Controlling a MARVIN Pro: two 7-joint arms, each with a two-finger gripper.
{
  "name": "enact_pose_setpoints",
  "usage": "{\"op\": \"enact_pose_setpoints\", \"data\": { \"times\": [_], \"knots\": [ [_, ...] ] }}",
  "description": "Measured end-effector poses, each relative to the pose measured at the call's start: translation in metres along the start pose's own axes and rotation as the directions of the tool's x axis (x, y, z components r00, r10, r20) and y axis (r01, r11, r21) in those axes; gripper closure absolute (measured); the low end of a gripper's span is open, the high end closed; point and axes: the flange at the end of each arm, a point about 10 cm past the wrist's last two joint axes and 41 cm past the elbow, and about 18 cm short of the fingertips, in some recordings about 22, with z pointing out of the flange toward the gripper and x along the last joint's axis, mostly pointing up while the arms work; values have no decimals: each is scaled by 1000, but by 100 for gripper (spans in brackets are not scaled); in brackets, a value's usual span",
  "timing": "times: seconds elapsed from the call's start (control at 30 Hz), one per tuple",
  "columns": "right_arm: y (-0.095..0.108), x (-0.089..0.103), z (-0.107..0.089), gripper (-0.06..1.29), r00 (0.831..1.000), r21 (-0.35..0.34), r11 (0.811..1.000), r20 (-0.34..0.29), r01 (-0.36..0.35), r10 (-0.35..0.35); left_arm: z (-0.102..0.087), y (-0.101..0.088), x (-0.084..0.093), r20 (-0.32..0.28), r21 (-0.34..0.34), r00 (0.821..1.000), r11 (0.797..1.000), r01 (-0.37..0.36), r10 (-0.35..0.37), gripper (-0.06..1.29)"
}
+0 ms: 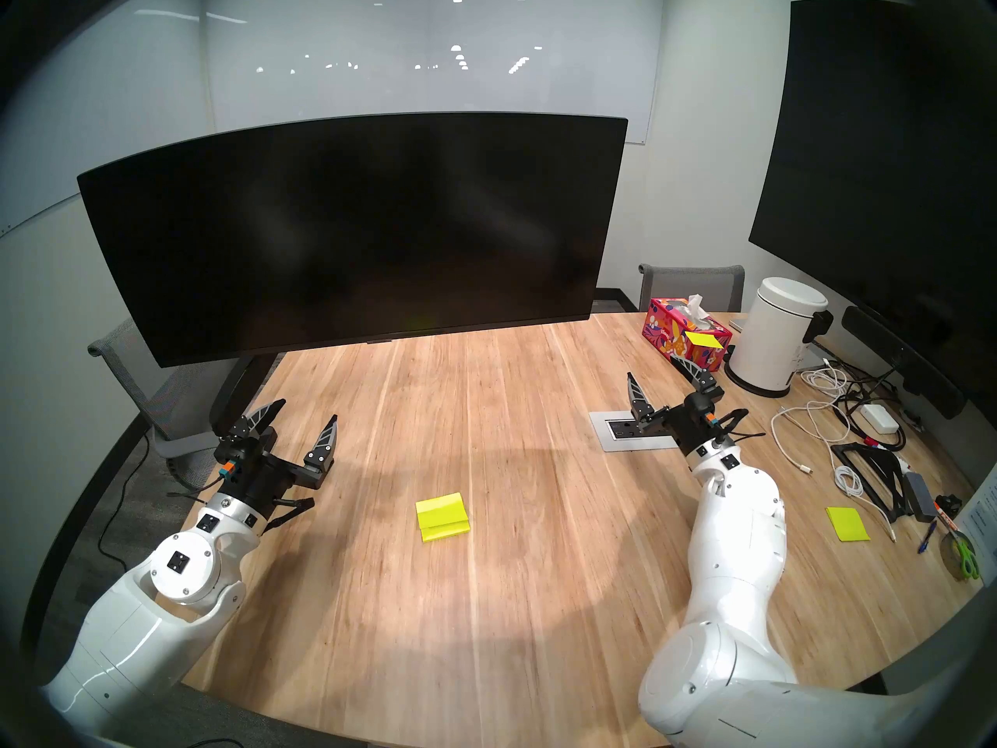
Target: Peel one sticky note off the pad and stick it onto the monitor, then press it flat
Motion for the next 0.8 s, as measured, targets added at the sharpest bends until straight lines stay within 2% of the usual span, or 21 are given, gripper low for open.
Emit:
{"op": "enact_pose_setpoints", "data": {
  "times": [0.8],
  "knots": [
    [-1,-1,-1,-2,1000,2,1000,2,-1,1,0,0,0,1,0,1000,1000,-1,1,-3]
  ]
}}
